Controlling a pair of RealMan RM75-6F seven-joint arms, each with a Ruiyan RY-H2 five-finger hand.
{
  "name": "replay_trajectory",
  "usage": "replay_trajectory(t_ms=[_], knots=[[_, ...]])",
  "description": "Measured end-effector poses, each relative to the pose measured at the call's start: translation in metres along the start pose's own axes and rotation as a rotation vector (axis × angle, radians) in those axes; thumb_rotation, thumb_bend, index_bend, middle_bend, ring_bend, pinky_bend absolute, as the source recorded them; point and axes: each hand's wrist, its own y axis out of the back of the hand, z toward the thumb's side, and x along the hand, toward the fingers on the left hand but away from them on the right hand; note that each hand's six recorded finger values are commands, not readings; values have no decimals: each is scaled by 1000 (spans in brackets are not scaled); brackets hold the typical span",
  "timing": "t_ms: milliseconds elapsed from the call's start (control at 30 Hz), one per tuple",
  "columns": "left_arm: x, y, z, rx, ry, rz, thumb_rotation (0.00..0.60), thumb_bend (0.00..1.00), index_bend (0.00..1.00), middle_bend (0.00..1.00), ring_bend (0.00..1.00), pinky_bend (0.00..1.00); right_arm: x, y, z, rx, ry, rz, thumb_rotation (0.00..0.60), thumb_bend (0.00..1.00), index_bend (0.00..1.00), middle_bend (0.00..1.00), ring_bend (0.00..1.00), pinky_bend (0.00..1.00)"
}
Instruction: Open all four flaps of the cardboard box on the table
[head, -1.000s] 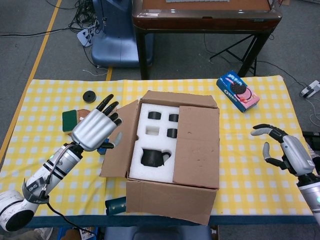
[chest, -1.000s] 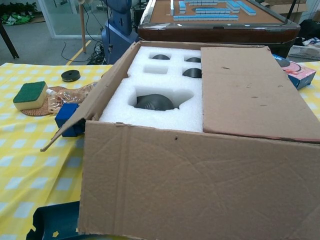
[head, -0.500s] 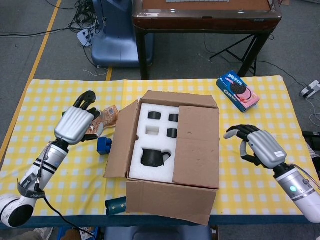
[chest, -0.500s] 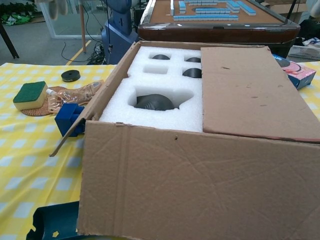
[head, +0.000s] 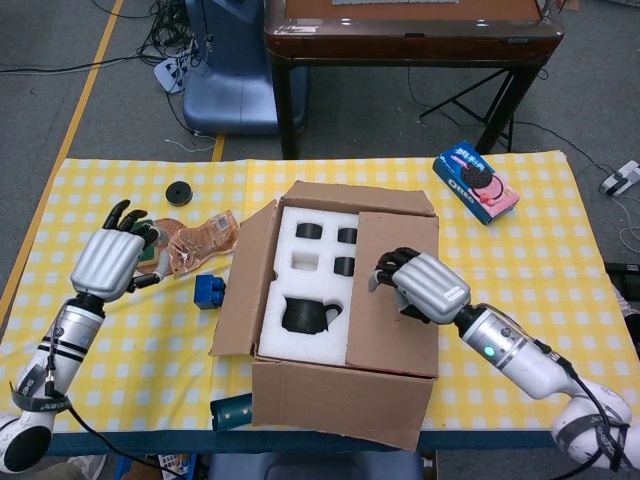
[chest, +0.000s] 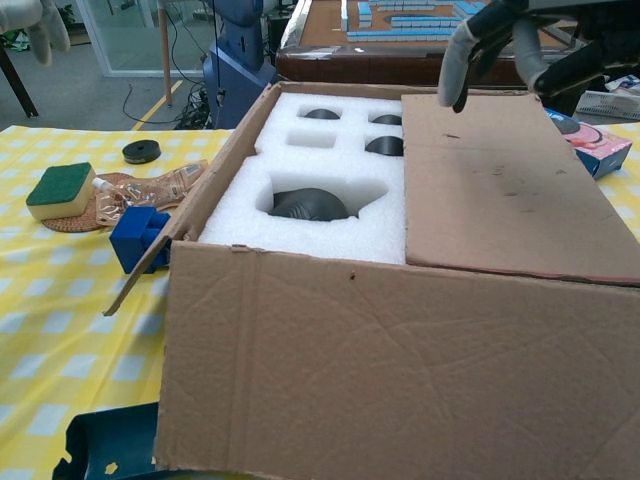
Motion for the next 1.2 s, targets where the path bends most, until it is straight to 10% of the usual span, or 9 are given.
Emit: replay_trajectory(t_ms=[1200], knots=[[-18, -33, -10, -54, -30, 10, 114, 571, 442, 429, 158, 0, -54, -44, 12, 253, 84, 75, 600, 1000, 471, 461, 221, 213]])
